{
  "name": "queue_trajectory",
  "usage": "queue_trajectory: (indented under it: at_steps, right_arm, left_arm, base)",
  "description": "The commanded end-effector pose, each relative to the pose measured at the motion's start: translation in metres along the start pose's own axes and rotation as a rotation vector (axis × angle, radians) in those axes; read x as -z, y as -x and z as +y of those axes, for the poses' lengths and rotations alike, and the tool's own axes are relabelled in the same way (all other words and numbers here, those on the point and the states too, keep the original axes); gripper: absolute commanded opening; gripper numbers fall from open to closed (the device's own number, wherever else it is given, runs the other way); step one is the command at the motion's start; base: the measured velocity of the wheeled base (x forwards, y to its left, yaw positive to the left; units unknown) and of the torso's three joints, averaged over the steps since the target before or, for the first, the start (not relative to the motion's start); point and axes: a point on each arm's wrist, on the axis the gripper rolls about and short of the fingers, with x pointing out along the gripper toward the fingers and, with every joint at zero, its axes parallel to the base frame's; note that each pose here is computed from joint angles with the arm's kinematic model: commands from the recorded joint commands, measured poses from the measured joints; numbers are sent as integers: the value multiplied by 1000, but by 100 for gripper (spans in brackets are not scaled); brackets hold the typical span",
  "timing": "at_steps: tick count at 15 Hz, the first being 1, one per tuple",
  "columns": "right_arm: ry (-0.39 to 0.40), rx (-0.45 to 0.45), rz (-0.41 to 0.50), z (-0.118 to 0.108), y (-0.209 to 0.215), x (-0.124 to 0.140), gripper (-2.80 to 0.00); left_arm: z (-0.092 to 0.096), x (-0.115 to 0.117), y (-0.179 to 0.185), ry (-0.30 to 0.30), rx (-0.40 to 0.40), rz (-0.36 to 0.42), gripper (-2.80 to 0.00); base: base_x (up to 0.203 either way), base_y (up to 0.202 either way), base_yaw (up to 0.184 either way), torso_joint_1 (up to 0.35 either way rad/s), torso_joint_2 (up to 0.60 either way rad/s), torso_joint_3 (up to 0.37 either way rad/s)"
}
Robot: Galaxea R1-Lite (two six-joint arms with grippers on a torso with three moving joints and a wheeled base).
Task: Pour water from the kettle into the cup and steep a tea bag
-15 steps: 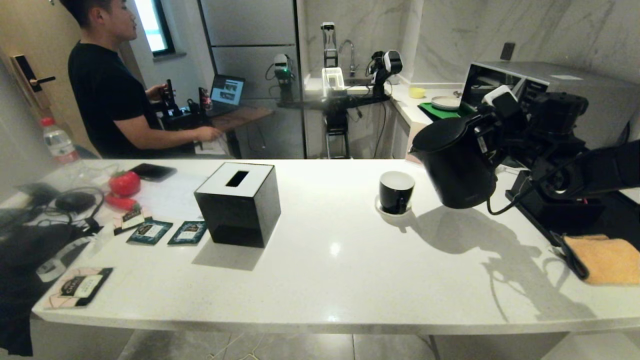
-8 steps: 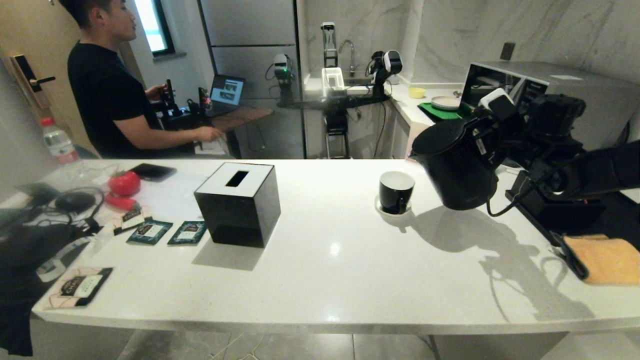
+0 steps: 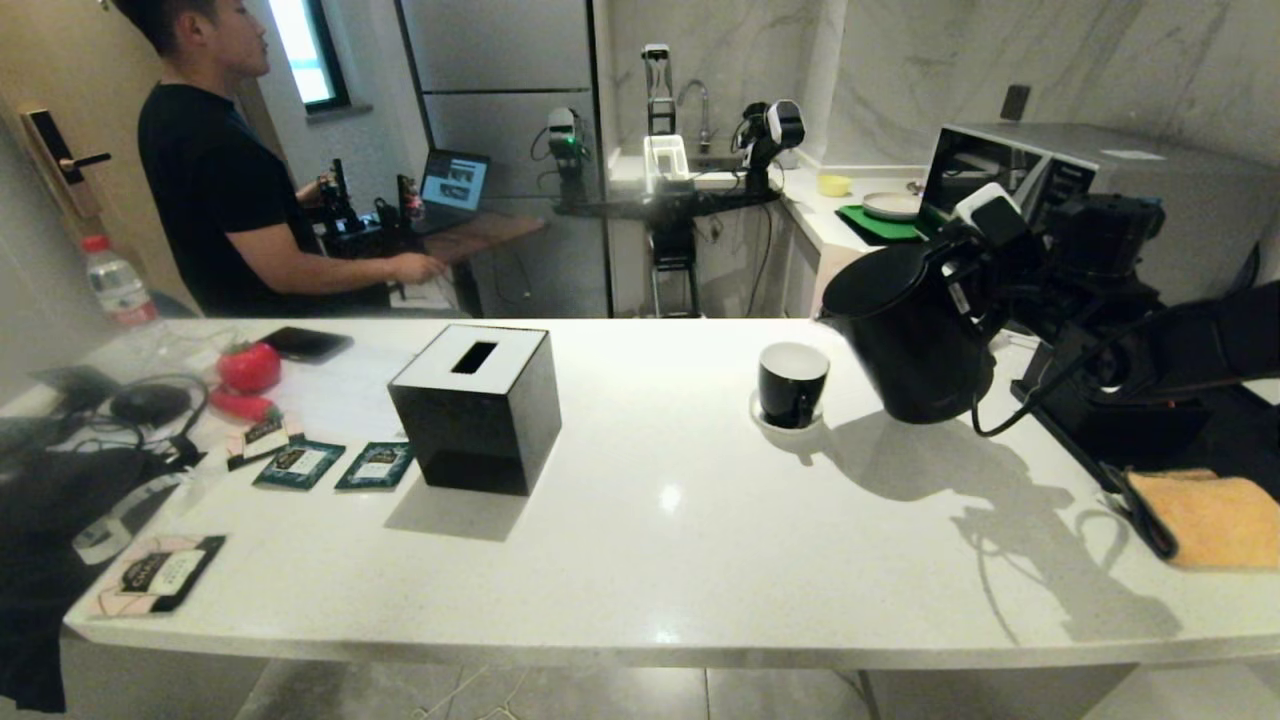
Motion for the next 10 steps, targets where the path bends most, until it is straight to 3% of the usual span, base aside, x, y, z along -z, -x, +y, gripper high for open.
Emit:
queue_trajectory:
  at_steps: [1, 10]
  right_arm:
    - [4, 3, -3, 0, -1, 1, -280]
    - [36, 5, -8, 1, -1, 2, -280]
  left_arm:
    - [0, 0, 0, 0, 0, 0, -280]
    - [0, 0, 0, 0, 0, 0, -280]
  base:
    - [0, 0, 0, 0, 0, 0]
    - [0, 0, 0, 0, 0, 0]
